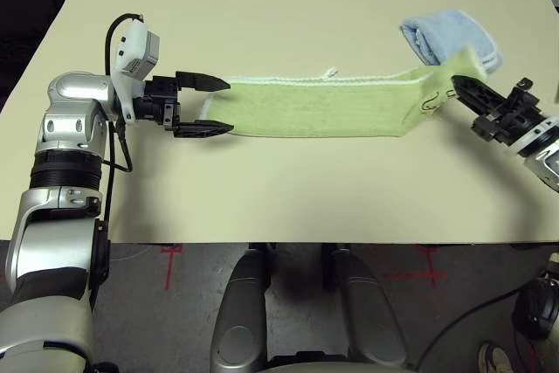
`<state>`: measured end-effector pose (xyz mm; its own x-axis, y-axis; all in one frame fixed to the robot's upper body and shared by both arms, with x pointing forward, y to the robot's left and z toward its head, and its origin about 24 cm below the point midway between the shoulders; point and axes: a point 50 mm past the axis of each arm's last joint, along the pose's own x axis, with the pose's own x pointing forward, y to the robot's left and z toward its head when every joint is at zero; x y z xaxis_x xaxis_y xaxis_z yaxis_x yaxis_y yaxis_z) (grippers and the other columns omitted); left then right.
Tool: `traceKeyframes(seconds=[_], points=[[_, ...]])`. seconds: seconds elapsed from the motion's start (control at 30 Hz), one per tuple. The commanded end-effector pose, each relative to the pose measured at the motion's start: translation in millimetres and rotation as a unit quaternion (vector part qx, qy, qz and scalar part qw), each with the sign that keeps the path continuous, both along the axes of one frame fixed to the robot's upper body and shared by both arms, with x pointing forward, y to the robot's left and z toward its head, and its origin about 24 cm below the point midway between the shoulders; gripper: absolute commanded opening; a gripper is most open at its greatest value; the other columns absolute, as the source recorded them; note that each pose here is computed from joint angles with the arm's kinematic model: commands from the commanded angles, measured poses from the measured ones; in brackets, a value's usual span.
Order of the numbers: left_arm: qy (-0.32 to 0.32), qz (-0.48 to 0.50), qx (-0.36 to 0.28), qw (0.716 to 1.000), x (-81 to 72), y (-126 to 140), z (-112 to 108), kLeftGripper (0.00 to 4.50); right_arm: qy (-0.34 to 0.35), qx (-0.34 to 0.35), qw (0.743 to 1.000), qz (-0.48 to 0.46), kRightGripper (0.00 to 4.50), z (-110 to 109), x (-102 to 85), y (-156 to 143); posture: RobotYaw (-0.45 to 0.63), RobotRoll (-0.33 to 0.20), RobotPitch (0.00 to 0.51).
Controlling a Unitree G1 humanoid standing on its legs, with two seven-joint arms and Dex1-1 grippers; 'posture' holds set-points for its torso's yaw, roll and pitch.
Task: Fold the towel and set it aside.
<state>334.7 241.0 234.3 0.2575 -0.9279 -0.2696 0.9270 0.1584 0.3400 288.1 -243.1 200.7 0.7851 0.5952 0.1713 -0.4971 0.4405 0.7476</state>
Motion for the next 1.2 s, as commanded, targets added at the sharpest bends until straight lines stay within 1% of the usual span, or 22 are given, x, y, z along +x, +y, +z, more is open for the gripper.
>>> traceKeyframes(seconds=[0.03, 0.2, 0.4, 0.5, 0.67, 0.83, 1.0, 1.1, 1.2], points=[[0.005, -0.012, 0.005, 1.0, -1.1, -3.6, -2.4, 4.5, -0.015, -0.034, 0.999, 0.027, 0.04, 8.6, -1.6, 11.4, 0.02, 0.0, 0.302], [0.005, -0.013, 0.005, 1.0, -1.0, -4.0, -2.5, 4.5, -0.018, -0.06, 0.997, 0.043, 0.04, 10.2, 3.6, 27.4, 0.02, 0.0, 0.299], [0.006, -0.01, 0.007, 1.0, -1.5, -2.5, -2.4, 4.5, 0.001, -0.129, 0.989, 0.067, 0.04, -0.7, 8.5, 50.6, 0.03, 0.0, 0.297], [0.006, -0.009, 0.008, 1.0, -1.7, -2.2, -2.6, 4.5, 0.018, -0.172, 0.982, 0.068, 0.04, -9.5, 11.2, 58.9, 0.03, 0.0, 0.297], [0.008, -0.008, 0.008, 1.0, -2.1, -1.5, -3.1, 4.5, 0.027, -0.196, 0.978, 0.064, 0.04, -15.2, 16.1, 67.7, 0.04, 0.0, 0.3], [0.009, -0.008, 0.008, 1.0, -2.6, -1.7, -3.5, 4.5, 0.034, -0.199, 0.978, 0.057, 0.04, -17.8, 21.3, 76.1, 0.04, 0.0, 0.303], [0.009, -0.007, 0.009, 1.0, -2.7, -1.7, -3.7, 4.5, 0.032, -0.212, 0.974, 0.073, 0.04, -17.7, 22.8, 85.9, 0.04, 0.0, 0.304], [0.009, -0.006, 0.009, 1.0, -2.8, -1.5, -3.8, 4.5, 0.017, -0.228, 0.969, 0.095, 0.04, -16.7, 21.3, 92.7, 0.04, 0.0, 0.303], [0.01, -0.006, 0.009, 1.0, -2.9, -1.6, -4.4, 4.5, 0.008, -0.238, 0.964, 0.117, 0.8, -17.8, 19.2, 96.6, 0.04, 0.0, 0.303]])
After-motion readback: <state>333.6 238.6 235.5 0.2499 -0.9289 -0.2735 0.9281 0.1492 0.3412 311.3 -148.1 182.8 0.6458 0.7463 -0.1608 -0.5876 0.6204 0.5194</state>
